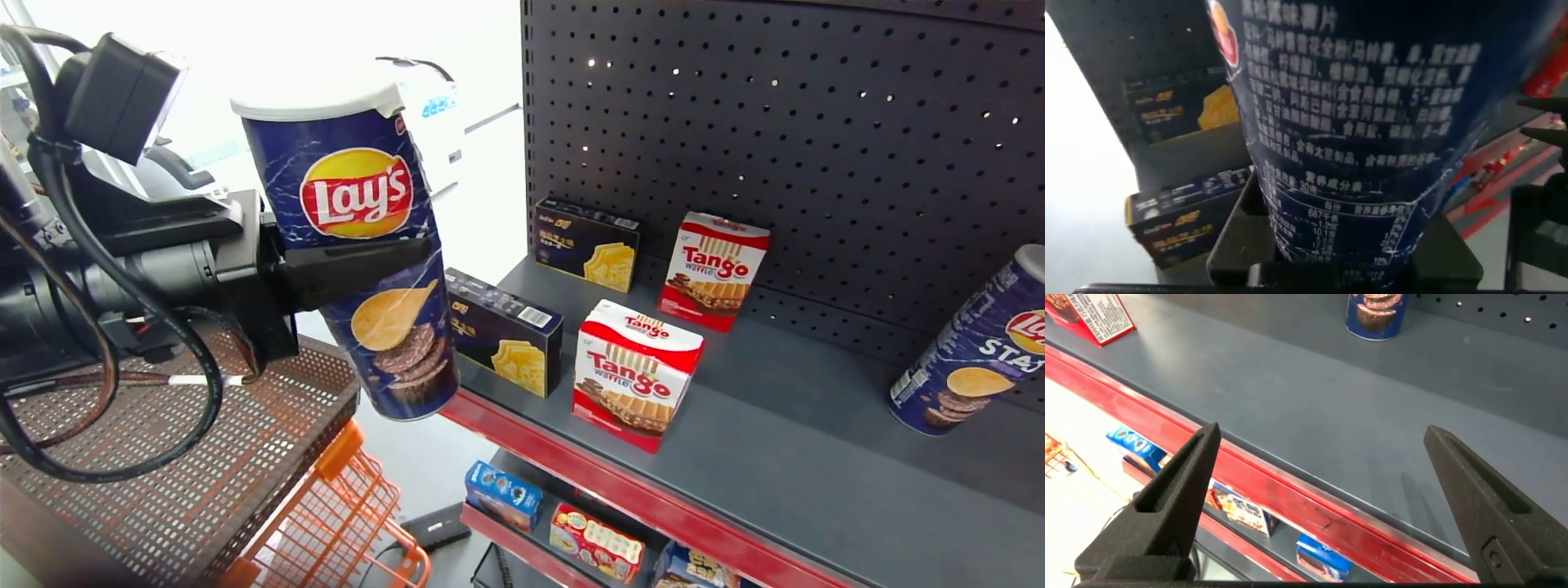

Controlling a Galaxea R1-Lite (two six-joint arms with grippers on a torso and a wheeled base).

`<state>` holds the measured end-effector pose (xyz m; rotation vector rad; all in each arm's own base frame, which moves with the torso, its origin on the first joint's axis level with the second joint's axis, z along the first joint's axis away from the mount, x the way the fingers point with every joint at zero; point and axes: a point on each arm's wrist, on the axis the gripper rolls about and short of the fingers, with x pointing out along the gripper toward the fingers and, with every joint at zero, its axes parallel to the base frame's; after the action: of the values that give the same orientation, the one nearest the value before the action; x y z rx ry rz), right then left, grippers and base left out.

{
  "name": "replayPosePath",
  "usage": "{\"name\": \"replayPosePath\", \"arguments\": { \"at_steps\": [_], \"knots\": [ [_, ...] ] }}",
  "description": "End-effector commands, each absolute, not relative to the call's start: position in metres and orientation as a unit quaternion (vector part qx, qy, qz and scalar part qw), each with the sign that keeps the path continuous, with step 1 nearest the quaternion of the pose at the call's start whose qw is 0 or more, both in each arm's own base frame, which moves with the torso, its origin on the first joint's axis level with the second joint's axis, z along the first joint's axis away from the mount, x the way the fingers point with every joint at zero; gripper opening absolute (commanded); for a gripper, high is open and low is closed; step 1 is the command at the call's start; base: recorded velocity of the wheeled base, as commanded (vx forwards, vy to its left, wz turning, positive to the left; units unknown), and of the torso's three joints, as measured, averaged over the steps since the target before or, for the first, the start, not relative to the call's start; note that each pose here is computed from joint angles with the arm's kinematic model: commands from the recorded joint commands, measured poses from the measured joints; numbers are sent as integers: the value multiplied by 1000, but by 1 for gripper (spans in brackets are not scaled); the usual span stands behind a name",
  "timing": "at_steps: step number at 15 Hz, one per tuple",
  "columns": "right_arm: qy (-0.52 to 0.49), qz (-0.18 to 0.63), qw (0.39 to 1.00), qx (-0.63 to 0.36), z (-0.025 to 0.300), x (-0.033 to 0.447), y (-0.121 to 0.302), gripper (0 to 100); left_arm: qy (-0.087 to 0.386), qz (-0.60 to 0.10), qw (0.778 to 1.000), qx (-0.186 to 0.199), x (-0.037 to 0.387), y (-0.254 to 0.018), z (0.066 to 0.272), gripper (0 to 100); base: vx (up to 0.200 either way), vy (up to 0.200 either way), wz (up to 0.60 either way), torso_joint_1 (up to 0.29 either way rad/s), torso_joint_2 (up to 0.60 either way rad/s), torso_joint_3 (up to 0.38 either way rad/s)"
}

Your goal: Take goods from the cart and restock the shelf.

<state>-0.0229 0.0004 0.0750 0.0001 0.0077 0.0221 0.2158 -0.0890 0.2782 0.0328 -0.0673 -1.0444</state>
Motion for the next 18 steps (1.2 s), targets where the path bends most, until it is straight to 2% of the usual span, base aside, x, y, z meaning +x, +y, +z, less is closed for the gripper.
{"name": "replayPosePath", "arguments": {
  "at_steps": [1,5,7,14,18],
  "knots": [
    [5,12,1000,0,75,-23,0,100,-25,-520,854,14,211,-91,274,0,0,0,0,0,0,0],
    [5,12,1000,-1,75,-23,0,100,-25,-534,845,14,205,-92,273,0,0,0,0,0,0,0],
    [5,12,1000,-1,75,-23,0,100,-26,-557,830,11,200,-100,274,0,0,0,0,0,0,0],
    [5,12,1000,-1,75,-23,0,100,-34,-595,803,3,187,-107,280,0,0,0,-600,1,2,3],
    [5,12,1000,-1,75,-23,0,100,-37,-595,803,4,186,-107,281,0,0,0,-600,4,6,1]
  ]
}}
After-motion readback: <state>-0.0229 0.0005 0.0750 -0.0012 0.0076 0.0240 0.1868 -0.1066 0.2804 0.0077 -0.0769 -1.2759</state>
